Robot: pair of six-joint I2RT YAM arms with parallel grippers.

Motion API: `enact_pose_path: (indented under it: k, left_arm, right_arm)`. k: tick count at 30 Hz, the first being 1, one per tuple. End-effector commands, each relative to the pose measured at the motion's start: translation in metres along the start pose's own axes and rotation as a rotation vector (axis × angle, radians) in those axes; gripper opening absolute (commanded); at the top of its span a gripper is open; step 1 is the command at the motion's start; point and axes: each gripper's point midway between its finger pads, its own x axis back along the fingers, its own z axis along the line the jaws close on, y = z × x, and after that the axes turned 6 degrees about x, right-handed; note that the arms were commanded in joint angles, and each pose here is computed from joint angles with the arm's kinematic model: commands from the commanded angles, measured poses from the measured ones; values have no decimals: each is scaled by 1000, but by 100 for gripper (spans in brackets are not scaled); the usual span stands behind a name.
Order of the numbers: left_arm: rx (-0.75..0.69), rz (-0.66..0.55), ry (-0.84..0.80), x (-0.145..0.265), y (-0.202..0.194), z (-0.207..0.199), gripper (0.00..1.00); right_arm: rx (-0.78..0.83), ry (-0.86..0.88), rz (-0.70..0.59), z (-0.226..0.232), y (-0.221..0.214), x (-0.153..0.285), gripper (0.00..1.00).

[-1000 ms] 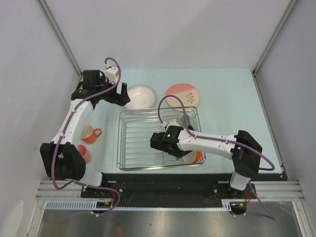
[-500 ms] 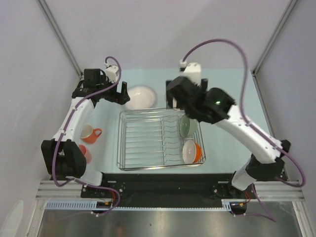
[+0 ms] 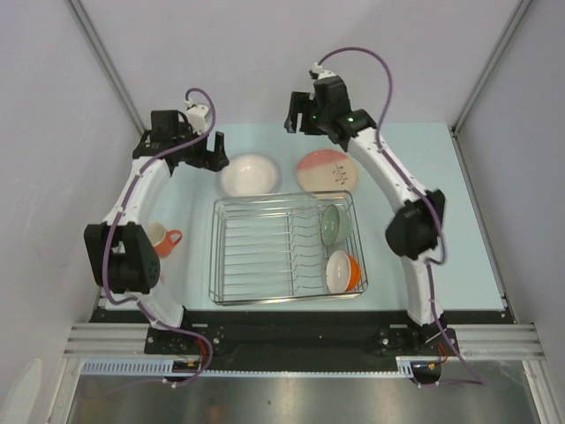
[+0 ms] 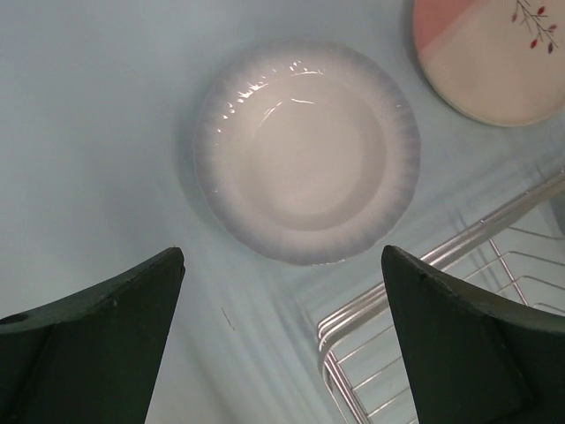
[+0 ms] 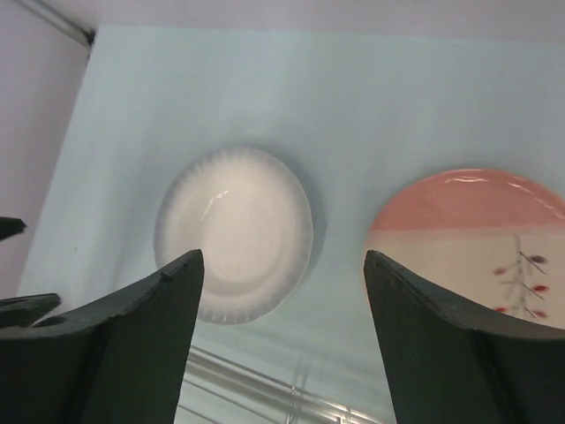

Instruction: Load the mixed dishes into the dish rack

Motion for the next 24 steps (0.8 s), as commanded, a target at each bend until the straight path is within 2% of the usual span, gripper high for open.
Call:
enact_pose_path:
  k: [1,5,9,24]
  left_arm:
    - [34,-48,41,-8,23,36,99]
    - [48,-45,32,-19,17,40,98]
    - [73,-15,22,-28,4,40,99]
    - [164,94,-40,-58,-48,36,95]
  right_arm:
    - [15,200,31,27,1,-33,80]
    - [-71,245,102,12,-39,-79,80]
    - [-121,284,156,10,-69,-103,80]
    - [-224,331,321,11,-159,-149,76]
